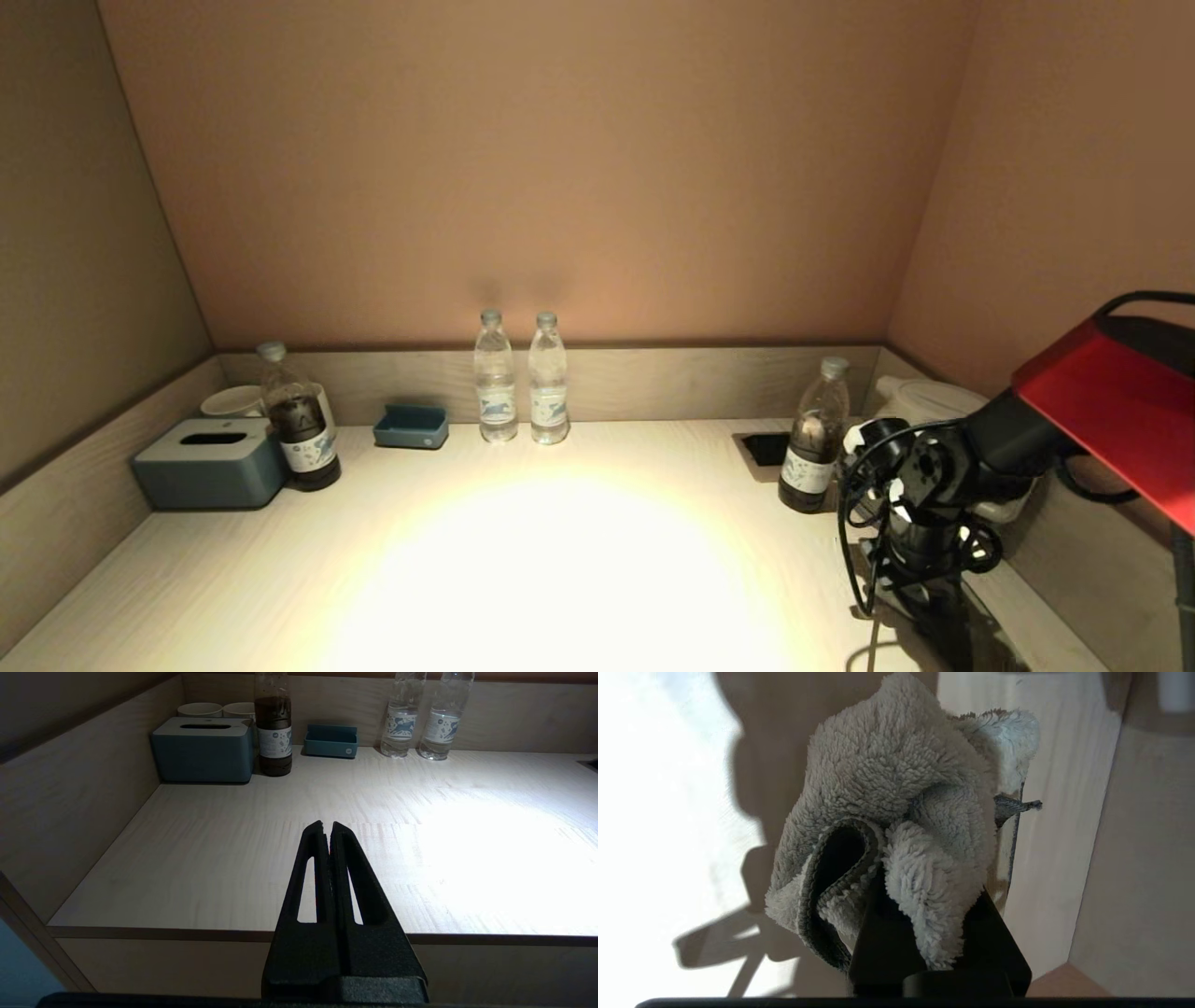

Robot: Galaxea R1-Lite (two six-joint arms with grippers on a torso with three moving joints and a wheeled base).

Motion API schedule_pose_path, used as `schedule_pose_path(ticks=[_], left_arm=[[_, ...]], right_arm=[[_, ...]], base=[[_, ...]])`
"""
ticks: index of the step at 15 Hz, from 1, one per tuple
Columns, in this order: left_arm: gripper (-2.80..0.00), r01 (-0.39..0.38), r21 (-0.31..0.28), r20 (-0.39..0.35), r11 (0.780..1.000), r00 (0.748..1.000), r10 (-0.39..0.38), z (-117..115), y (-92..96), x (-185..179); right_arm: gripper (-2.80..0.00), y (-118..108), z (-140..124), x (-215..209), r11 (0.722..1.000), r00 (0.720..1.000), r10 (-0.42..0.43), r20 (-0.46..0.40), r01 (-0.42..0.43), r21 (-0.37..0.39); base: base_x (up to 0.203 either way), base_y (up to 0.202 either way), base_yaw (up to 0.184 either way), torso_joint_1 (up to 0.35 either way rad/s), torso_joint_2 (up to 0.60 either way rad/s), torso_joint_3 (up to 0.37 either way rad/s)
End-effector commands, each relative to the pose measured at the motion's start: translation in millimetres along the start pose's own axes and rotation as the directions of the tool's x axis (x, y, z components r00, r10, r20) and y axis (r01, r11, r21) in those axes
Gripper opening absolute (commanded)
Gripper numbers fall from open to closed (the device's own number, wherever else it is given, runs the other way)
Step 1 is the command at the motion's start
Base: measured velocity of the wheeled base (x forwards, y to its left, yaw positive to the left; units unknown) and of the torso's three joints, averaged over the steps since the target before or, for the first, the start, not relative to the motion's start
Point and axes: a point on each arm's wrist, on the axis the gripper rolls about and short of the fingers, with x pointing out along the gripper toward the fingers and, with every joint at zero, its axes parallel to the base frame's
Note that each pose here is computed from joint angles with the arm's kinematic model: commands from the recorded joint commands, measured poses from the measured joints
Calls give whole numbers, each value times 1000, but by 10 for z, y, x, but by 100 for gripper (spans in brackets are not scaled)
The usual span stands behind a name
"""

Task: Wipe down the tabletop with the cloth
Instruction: Sweep the stains on the table

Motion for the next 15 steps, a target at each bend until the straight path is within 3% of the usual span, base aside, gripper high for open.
schedule_pose_path(ticks=[1,15], left_arm=[[-280,-1,0,0,1000,1000,1,0,0,0],[-280,-1,0,0,1000,1000,1,0,0,0]], right_arm=[[-280,-95,21,86,1000,1000,-9,4,9,17],[-280,-409,-202,-11,996,999,-24,-26,26,79]], base=[[0,0,0,0,0,0],[0,0,0,0,0,0]])
